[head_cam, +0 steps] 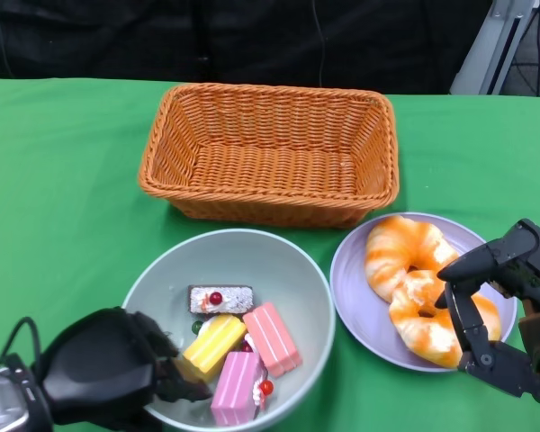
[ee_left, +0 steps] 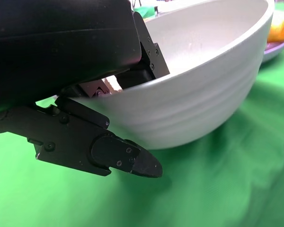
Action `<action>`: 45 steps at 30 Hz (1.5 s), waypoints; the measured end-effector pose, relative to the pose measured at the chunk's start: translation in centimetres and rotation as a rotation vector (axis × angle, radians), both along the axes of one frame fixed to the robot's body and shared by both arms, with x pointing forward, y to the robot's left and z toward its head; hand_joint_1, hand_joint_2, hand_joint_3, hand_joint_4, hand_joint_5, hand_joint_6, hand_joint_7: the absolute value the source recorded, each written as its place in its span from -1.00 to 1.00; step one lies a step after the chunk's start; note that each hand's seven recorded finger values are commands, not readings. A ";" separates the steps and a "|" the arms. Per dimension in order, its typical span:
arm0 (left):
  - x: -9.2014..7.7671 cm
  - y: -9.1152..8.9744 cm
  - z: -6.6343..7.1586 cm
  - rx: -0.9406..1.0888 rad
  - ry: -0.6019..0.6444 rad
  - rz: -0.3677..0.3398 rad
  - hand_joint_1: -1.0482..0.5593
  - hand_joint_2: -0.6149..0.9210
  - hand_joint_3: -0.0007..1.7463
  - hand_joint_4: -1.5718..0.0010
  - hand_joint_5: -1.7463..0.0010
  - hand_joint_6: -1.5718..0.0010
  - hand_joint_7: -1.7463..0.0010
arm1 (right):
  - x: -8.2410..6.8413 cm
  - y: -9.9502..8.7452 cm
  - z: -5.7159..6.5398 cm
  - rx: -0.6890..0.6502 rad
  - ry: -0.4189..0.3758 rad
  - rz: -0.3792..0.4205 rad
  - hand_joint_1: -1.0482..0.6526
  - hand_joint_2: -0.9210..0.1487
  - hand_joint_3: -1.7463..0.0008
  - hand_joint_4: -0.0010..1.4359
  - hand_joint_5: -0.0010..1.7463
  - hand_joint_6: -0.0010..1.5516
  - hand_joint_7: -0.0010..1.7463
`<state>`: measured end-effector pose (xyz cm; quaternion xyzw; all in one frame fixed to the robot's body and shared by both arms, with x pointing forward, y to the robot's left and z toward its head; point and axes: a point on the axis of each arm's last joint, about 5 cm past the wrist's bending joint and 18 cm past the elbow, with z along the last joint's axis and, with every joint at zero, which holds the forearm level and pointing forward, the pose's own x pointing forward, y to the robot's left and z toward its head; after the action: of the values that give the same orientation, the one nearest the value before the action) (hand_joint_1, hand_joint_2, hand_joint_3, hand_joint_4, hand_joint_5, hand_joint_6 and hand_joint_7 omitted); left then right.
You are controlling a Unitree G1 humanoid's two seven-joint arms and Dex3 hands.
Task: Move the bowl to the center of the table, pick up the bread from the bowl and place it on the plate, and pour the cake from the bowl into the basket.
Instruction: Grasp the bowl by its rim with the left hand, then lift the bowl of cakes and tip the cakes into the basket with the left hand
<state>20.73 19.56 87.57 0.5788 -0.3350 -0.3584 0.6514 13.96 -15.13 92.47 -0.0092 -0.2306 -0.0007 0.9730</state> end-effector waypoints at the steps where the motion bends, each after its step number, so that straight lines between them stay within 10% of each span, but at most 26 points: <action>1: 0.1 -0.2 -0.1 -0.011 0.001 -0.003 -0.17 1.00 -0.93 -0.12 0.99 -0.10 0.99 | 0.0 0.0 0.0 -0.001 0.000 -0.001 0.19 -0.34 -0.13 -0.14 0.78 -0.20 0.50; 10: 0.9 -0.2 -1.0 -0.114 0.094 0.006 0.03 0.98 -0.99 -0.56 0.81 -0.49 0.89 | 0.0 0.1 0.0 0.003 0.000 0.000 0.18 -0.33 -0.13 -0.12 0.77 -0.18 0.48; 14: 1.1 -0.1 -1.2 -0.162 0.127 0.005 0.09 1.00 -0.94 -0.13 -0.39 -0.61 0.89 | 0.0 0.1 0.0 0.005 0.001 0.002 0.19 -0.33 -0.13 -0.13 0.77 -0.19 0.47; 17: 1.1 -0.1 -1.2 -0.195 0.138 0.001 0.10 1.00 -0.90 0.01 -0.73 -0.58 0.76 | 0.0 0.1 0.0 0.006 0.001 0.004 0.19 -0.34 -0.12 -0.13 0.78 -0.19 0.46; 19: 1.0 0.0 -1.3 -0.207 0.145 0.003 0.08 1.00 -0.87 0.07 -0.90 -0.24 0.11 | 0.0 0.1 0.0 0.006 0.001 0.005 0.18 -0.36 -0.10 -0.13 0.79 -0.19 0.46; 23: 1.0 0.1 -1.3 -0.241 0.158 -0.008 0.07 1.00 -0.77 0.05 -0.87 -0.06 -0.23 | 0.0 0.1 0.0 0.005 0.001 0.008 0.19 -0.35 -0.09 -0.13 0.78 -0.19 0.46; 38: 0.3 1.0 -0.8 -0.324 0.195 -0.096 0.07 0.90 -0.51 0.05 -0.90 0.03 -0.39 | 0.1 0.2 -0.1 0.002 0.003 0.015 0.17 -0.36 -0.06 -0.12 0.77 -0.18 0.46; 45: 0.2 3.1 2.3 -0.452 0.162 -0.089 0.06 0.67 -0.14 0.01 -0.88 -0.02 -0.33 | 0.4 0.3 -0.2 0.005 0.004 0.021 0.17 -0.36 -0.05 -0.14 0.78 -0.18 0.46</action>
<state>20.91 22.70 89.87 0.3723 -0.3787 -0.3478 0.7727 14.38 -14.85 92.31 -0.0043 -0.2286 0.0087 0.9735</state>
